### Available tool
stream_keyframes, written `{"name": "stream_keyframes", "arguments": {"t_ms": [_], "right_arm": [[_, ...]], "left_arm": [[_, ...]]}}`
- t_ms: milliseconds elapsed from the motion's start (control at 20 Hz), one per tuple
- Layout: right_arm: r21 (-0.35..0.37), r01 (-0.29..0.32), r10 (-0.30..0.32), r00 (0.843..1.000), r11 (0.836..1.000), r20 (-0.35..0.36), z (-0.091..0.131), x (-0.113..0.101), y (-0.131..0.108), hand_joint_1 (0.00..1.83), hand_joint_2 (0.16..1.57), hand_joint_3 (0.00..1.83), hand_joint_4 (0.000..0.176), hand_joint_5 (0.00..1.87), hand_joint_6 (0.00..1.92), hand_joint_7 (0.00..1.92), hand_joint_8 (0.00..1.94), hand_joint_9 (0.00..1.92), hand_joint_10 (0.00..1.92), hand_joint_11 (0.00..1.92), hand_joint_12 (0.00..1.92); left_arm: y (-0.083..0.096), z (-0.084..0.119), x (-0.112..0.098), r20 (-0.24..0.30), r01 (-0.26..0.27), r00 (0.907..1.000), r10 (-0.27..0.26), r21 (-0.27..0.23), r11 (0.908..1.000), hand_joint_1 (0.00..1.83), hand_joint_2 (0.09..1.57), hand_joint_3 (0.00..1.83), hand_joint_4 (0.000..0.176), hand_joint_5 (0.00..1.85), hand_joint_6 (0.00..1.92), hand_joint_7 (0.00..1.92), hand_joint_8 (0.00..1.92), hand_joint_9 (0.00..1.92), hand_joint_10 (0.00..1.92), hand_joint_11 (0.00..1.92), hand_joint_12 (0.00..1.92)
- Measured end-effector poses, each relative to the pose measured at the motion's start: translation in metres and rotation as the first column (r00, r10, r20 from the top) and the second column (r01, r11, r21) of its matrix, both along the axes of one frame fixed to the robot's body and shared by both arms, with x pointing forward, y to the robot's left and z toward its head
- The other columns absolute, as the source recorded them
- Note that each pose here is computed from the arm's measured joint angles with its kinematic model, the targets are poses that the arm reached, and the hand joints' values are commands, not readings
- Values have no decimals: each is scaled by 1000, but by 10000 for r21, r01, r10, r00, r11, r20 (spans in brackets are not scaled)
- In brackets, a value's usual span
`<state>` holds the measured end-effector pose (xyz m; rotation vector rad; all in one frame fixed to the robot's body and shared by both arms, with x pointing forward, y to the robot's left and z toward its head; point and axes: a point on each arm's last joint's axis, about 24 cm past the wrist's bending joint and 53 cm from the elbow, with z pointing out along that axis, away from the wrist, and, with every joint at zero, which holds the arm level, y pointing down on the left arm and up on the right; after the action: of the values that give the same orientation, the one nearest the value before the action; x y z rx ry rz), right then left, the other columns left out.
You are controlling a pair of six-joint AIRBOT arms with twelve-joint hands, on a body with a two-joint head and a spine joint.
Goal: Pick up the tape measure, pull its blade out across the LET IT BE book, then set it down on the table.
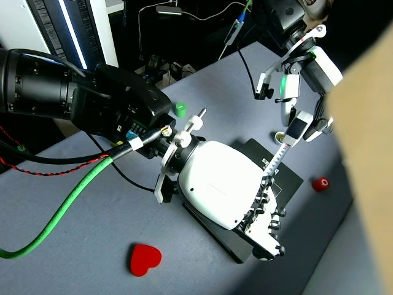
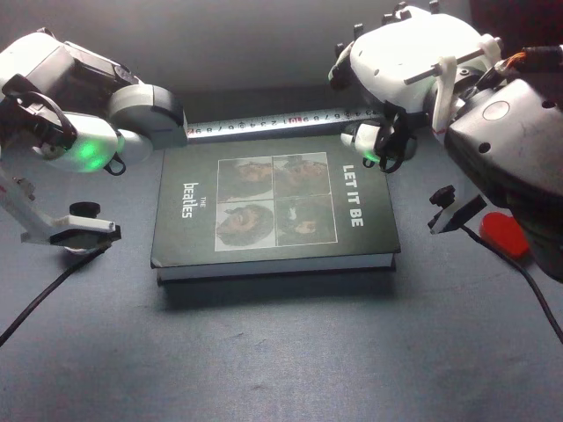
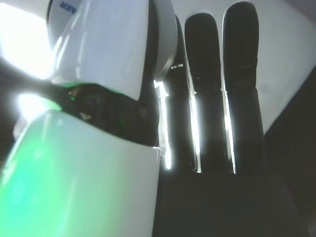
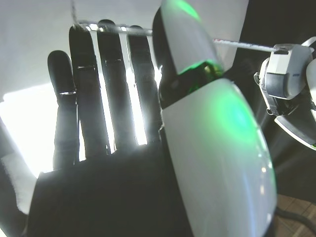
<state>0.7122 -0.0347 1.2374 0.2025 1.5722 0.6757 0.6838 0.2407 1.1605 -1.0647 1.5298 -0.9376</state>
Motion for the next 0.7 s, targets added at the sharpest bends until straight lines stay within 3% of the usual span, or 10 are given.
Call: {"name": "stream_keyframes", "arguments": {"t_ms": [700], "right_arm": [[130,30,-32,9999,9999,133,9,1,-1,990,1133,0,0,701,2,811,7,724,103,226,1219]], "left_arm": [[-1,-1,0,-41,53,10000,-53,-2,10000,1384,1079,0,0,1065,699,1079,880,914,1185,832,1076]]}}
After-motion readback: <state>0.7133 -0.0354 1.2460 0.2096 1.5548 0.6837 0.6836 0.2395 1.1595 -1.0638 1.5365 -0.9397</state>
